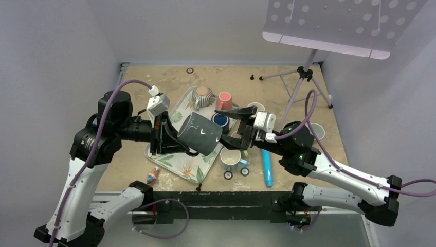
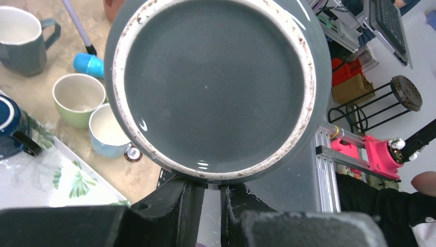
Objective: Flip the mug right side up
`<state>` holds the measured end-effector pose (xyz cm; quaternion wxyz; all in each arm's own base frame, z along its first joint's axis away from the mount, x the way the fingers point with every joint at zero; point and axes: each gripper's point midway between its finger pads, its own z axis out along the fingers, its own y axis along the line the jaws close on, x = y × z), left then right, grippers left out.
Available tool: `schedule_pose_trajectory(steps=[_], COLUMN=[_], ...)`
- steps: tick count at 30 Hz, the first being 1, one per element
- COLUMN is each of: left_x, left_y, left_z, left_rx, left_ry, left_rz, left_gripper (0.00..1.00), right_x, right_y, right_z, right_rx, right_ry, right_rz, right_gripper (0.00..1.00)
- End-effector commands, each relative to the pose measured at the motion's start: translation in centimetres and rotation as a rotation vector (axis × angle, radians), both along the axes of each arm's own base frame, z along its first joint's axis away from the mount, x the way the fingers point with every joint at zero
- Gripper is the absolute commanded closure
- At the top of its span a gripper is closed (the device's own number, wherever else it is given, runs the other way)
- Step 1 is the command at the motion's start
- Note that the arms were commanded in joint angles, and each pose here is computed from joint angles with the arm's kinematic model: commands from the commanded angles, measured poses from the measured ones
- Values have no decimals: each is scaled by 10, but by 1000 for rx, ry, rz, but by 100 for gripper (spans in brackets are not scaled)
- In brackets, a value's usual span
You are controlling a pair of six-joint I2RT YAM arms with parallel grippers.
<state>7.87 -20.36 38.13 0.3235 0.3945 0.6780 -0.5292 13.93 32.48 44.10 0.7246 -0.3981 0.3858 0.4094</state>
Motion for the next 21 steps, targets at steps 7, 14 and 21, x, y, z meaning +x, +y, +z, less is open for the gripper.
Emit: schedule_pose_trajectory(steps=[7,14,21], left_x=[5,20,76], left_y=[-4,13,96], left_z=[0,-10,-32], left_rx=[-16,120,551], left_ry=[9,-113,-329], left_rz=[-18,109,537], left_gripper=[100,0,0], right_x=[-18,19,24], right_y=[-23,-31,-5], right_z=[72,41,-85], right_rx=[233,124,-396], right_ry=[-7,196,523], right_rz=[56,-134,-172], right_gripper=[100,100,100])
